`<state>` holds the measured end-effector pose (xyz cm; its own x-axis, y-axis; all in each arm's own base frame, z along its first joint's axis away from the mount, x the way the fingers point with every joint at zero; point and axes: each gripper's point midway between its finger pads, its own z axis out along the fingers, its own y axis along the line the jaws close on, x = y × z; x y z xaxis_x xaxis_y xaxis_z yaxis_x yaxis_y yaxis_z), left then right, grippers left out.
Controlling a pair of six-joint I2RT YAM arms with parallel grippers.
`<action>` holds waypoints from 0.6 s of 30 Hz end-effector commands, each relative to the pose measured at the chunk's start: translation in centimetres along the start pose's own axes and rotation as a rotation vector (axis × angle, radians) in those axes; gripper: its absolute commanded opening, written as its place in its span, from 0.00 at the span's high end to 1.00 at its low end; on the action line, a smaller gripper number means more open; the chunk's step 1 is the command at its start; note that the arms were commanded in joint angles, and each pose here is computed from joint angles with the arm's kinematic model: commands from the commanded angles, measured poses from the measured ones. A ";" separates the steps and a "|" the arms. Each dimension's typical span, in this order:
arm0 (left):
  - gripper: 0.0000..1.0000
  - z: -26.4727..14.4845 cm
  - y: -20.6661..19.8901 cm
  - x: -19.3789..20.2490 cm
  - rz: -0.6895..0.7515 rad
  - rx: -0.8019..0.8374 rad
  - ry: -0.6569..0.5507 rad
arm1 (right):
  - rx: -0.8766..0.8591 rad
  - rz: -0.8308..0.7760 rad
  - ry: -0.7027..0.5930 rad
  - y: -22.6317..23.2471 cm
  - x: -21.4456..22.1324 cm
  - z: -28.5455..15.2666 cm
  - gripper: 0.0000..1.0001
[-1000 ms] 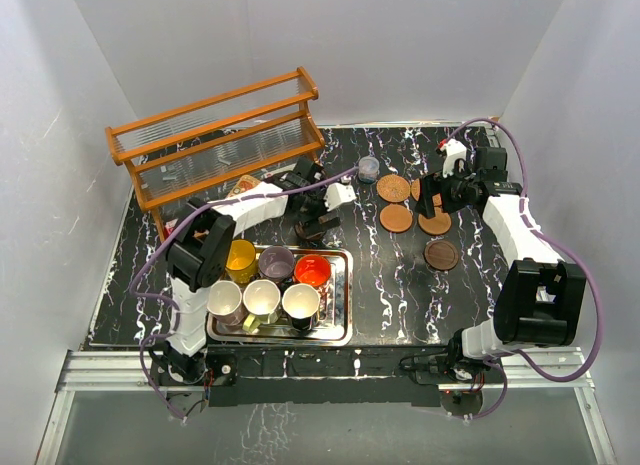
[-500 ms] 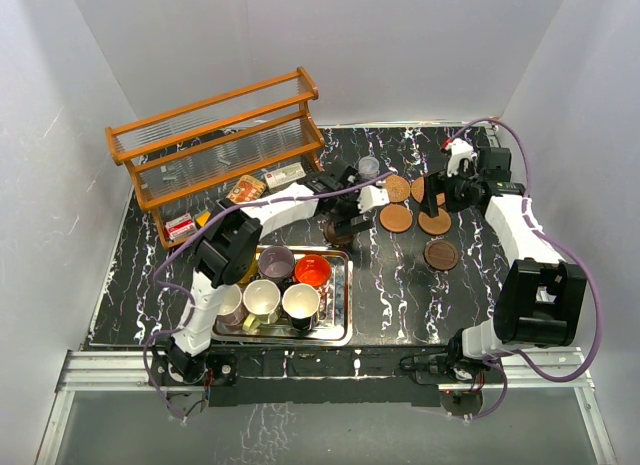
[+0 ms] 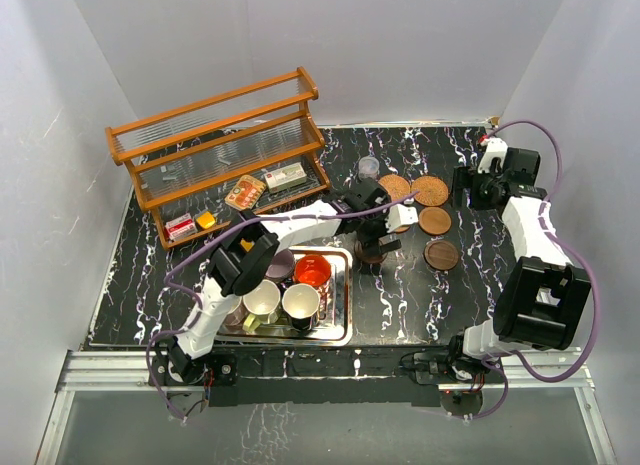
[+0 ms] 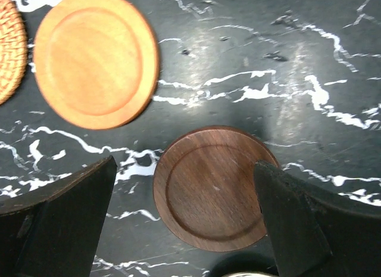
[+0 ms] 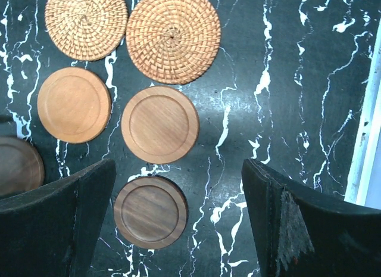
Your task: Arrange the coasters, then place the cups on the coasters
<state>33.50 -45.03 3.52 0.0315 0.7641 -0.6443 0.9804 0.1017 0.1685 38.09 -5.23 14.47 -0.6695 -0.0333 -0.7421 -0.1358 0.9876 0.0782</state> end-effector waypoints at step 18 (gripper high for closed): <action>0.01 4.9 -4.2 -1.1 -0.045 0.069 0.025 | 0.094 0.047 -0.086 -2.4 -2.1 -1.3 0.14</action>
<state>30.77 -50.34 3.21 0.0060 0.7156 -0.6985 0.9904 0.0923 0.1032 37.84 -7.24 14.39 -0.6770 0.0329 -0.7353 -0.0397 0.9959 0.0812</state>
